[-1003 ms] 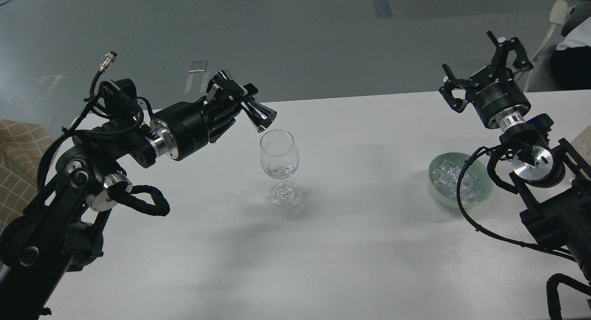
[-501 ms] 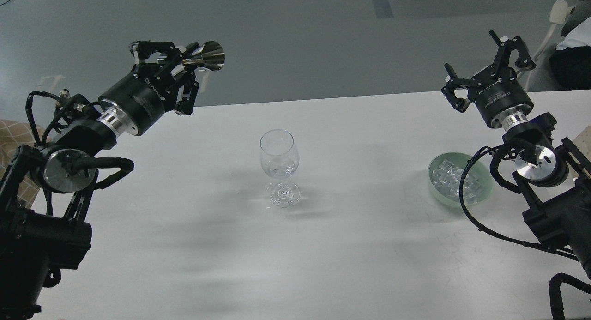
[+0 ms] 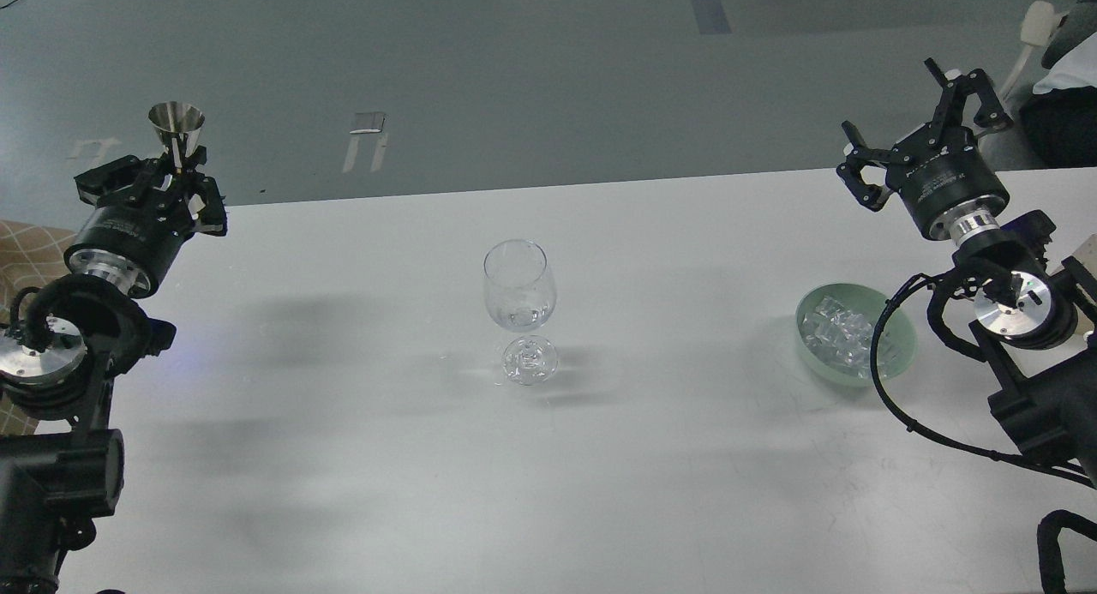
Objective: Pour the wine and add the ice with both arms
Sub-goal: 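Turn the jigger upright and move it back with the left gripper, then lower the jigger onto the table and open the left gripper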
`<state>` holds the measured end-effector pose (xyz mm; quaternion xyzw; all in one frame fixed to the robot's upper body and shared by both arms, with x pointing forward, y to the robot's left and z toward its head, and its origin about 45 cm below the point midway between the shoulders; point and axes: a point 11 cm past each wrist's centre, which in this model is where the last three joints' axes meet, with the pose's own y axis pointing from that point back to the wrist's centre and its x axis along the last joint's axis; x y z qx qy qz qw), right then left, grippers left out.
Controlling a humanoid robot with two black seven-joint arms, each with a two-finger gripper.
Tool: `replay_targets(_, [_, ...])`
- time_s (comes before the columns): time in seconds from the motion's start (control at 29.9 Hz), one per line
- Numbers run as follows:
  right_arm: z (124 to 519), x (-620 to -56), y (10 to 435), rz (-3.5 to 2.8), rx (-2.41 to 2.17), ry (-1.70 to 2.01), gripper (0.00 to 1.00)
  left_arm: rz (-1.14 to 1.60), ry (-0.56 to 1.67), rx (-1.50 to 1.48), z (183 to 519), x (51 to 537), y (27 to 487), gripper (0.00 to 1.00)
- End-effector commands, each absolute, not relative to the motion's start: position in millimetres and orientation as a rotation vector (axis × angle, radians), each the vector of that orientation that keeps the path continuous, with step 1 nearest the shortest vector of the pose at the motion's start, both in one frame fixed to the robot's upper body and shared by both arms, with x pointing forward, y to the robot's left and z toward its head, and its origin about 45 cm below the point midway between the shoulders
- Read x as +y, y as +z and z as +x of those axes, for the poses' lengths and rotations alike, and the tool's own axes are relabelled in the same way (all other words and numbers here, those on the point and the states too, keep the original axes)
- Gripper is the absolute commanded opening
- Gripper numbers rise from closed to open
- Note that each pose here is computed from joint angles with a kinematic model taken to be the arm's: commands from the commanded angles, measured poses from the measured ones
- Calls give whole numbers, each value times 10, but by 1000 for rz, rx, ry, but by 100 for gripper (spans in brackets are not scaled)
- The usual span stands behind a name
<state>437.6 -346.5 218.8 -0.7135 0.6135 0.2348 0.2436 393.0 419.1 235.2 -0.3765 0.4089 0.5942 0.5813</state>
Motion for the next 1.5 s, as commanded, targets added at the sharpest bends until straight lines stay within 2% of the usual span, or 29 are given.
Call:
replay_targets(0.0, [4372,-3460,2172,-1954,1679,644,100,-917,1432,979,3843,4206,2136,12])
replay_targets(0.37, [4351,-3578,2192,-1966,1711,622,100,-944,1555,1041,3566,4589,1361,12])
replay_targets(0.94, [4318,-3554,2125,-1962,1713,640,100,-984,1644,1104,3453,4719,1070,11])
replay_targets(1.47, [4316,-3564,2116,-1963,1718,641,100,-1000,1646,1121,3462,4689,1048,11])
